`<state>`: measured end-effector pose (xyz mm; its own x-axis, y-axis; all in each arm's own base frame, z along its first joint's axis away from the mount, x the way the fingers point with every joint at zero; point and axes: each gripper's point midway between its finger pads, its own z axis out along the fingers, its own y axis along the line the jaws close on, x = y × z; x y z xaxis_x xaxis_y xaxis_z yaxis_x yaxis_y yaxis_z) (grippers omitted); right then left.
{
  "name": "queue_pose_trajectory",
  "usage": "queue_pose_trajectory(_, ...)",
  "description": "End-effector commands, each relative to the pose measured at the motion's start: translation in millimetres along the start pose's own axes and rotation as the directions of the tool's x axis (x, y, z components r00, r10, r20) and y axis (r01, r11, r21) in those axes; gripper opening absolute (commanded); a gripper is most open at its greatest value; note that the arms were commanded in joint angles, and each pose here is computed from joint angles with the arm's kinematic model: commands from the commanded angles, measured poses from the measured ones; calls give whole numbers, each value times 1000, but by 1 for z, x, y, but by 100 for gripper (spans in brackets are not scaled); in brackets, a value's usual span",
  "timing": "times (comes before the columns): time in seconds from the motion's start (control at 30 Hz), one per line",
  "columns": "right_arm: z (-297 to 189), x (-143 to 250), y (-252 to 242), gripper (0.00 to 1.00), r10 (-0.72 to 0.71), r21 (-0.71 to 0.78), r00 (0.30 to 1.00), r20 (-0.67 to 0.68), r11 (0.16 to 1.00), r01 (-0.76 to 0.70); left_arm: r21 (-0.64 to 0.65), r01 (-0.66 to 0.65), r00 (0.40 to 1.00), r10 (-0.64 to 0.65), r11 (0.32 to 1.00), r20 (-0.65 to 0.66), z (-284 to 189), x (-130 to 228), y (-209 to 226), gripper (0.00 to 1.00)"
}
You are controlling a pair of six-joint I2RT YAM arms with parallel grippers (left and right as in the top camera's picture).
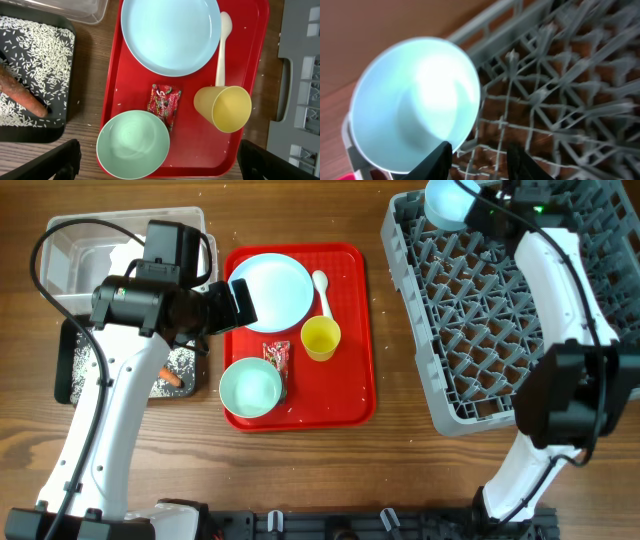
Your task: Sort waste into correct bins and load items into the dishwasher rack
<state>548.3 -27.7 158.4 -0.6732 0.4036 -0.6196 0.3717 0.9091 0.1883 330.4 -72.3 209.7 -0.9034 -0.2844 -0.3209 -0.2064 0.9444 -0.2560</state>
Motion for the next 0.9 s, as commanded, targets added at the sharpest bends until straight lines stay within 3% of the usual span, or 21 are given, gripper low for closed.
queue_pose_trajectory(0.0,31,28,5,39,27,-32,995,-91,999,-30,-1,9,1000,-9,1000,9,-1,-3,1,100)
queue_pose_trajectory(0.2,43,28,5,37,38,-34,996,-81,999,-41,-1,9,1000,-9,1000,9,-1,-3,1,100)
queue_pose_trajectory(0.27,44,24,7,25,39,-44,997,-61,998,-42,-1,9,1000,-9,1000,9,-1,-3,1,100)
queue_pose_trajectory(0.33,44,21,8,4,40,-49,998,-50,998,-42,-1,9,1000,-9,1000,8,-1,-3,1,100)
queue_pose_trajectory(0.57,34,11,4,4,-11,-21,1000,-16,1000,11,-1,9,1000,-9,1000,9,-1,-3,1,100)
queue_pose_trajectory(0.87,-82,-51,-5,4,-149,278,952,268,958,72,-1,9,1000,-9,1000,9,-1,-3,1,100)
